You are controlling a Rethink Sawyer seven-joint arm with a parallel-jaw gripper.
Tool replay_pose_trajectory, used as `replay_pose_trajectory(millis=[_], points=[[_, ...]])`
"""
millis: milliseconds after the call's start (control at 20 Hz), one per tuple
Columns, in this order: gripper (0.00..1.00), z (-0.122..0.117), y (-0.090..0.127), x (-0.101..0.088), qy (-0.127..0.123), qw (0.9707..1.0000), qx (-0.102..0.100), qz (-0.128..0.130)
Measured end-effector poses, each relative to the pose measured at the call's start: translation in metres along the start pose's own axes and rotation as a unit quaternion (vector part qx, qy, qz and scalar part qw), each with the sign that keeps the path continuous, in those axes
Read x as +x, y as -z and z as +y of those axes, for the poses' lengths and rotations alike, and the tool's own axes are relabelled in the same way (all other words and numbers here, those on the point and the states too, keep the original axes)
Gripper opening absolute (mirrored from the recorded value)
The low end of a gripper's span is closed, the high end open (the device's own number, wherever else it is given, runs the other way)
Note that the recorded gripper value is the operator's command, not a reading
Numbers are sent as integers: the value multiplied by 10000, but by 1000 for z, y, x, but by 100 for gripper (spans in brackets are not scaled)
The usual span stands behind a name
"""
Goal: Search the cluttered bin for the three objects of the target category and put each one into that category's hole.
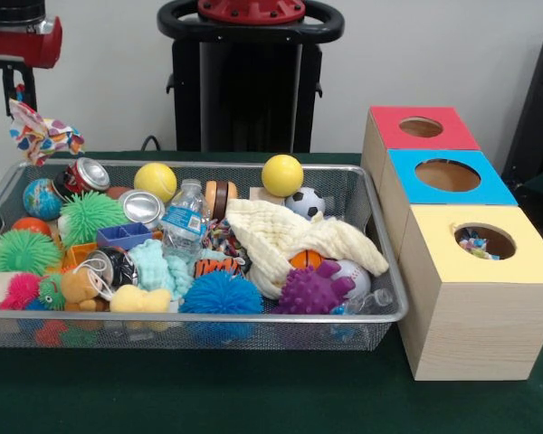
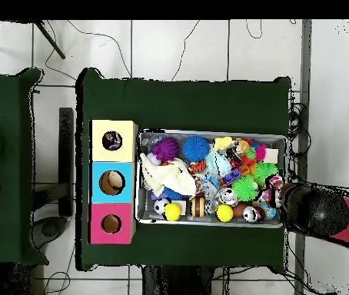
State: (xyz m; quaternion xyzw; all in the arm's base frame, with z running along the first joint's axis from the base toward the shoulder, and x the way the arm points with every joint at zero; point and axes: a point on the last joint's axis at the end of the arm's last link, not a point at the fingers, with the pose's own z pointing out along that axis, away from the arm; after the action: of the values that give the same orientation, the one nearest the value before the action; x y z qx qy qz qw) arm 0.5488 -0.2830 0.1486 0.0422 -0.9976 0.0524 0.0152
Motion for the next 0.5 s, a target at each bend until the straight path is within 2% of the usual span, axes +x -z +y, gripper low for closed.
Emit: replay_pose_trajectory(millis=[500], points=[[0,-20,7,7,-153,9998,40,-75]])
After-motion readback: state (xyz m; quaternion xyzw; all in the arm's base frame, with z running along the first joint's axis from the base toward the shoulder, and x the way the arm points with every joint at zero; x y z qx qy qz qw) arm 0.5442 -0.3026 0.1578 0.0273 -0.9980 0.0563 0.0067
